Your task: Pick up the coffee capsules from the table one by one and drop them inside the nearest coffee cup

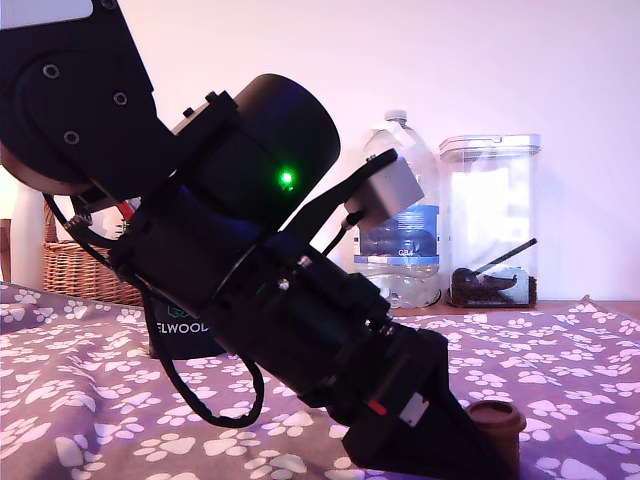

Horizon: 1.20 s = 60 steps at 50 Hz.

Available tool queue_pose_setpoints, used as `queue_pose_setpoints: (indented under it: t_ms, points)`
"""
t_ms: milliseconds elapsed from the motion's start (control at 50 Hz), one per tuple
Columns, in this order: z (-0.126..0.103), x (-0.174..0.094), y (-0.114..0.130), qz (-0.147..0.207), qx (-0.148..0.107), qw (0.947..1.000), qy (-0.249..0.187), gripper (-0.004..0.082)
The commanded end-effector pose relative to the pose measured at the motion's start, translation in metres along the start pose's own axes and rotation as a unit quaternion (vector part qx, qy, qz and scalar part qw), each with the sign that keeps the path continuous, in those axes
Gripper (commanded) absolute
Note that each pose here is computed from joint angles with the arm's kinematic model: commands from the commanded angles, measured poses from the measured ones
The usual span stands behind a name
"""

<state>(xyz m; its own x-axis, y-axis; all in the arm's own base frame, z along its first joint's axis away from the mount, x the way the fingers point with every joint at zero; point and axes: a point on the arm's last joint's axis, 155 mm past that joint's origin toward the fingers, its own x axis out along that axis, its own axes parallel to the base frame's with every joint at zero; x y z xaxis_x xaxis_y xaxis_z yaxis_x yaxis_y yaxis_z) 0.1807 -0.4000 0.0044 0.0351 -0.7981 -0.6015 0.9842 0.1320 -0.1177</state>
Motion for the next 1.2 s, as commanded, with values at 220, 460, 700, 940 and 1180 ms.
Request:
queue_pose_setpoints:
  t_ms: [220, 460, 700, 940, 1180]
  points:
    - [0.0083, -0.0029, 0.0000, 0.002, -0.004, 0.9999, -0.012, 0.0186]
    - [0.0091, -0.0029, 0.0001, 0.002, -0.003, 0.9999, -0.014, 0.0397]
    - [0.0093, -0.0029, 0.0003, 0.003, -0.003, 0.9999, -0.014, 0.0435]
    - [0.0145, -0.0022, 0.0021, 0.006, 0.003, 0.9996, -0.026, 0.0435]
    - [0.0174, 0.0008, 0.0039, 0.008, 0.008, 0.9993, -0.037, 0.0435]
